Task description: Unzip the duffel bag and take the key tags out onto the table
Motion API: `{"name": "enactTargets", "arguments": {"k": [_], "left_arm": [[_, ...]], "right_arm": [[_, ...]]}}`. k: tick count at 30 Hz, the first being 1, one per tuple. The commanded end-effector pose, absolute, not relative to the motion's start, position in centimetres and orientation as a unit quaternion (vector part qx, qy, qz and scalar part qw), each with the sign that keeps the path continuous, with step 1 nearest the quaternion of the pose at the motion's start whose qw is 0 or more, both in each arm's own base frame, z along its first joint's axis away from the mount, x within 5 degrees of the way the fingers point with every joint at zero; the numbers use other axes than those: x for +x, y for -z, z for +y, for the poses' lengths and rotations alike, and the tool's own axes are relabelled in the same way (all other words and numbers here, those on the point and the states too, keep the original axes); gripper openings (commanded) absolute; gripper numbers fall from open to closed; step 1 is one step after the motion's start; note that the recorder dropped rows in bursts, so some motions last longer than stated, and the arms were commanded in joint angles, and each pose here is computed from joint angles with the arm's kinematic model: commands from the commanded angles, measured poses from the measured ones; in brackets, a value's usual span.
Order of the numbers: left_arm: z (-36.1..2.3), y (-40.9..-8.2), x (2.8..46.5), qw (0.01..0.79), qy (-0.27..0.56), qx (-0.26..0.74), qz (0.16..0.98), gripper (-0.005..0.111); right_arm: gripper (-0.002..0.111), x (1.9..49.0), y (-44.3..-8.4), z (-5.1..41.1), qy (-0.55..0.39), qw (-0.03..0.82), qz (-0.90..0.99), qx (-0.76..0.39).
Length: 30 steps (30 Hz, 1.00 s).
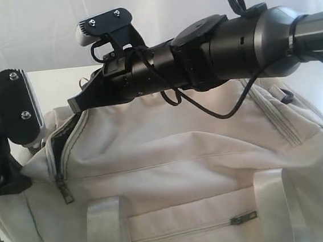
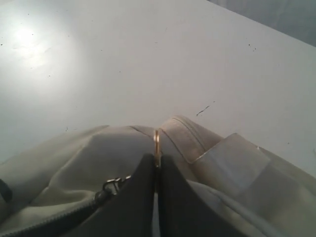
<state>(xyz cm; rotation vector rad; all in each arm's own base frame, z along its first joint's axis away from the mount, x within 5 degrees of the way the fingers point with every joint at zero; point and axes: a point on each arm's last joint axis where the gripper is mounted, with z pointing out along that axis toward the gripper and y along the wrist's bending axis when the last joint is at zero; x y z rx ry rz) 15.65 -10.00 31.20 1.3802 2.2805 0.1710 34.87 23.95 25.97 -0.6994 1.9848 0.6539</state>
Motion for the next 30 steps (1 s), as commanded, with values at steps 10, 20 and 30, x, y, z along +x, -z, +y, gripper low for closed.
{"name": "enactTargets", "arguments": {"k": [10,20,30], "left_arm": [[-9.9,-31.4,15.4,0.253,-0.037,0.433,0.865,0.031],[-10.7,-31.4,16.0,0.305,0.016,0.348,0.886,0.076],[-10.6,-29.9,17.3,0.383,0.05,0.18,0.905,0.076]], "right_arm": [[0.0,34.8,-26.3,23.9,-0.297,0.437,0.801,-0.283],[0.0,34.4,-26.3,24.2,-0.32,0.42,0.799,-0.288],[0.0,34.4,-26.3,24.2,-0.32,0.42,0.799,-0.288]]}}
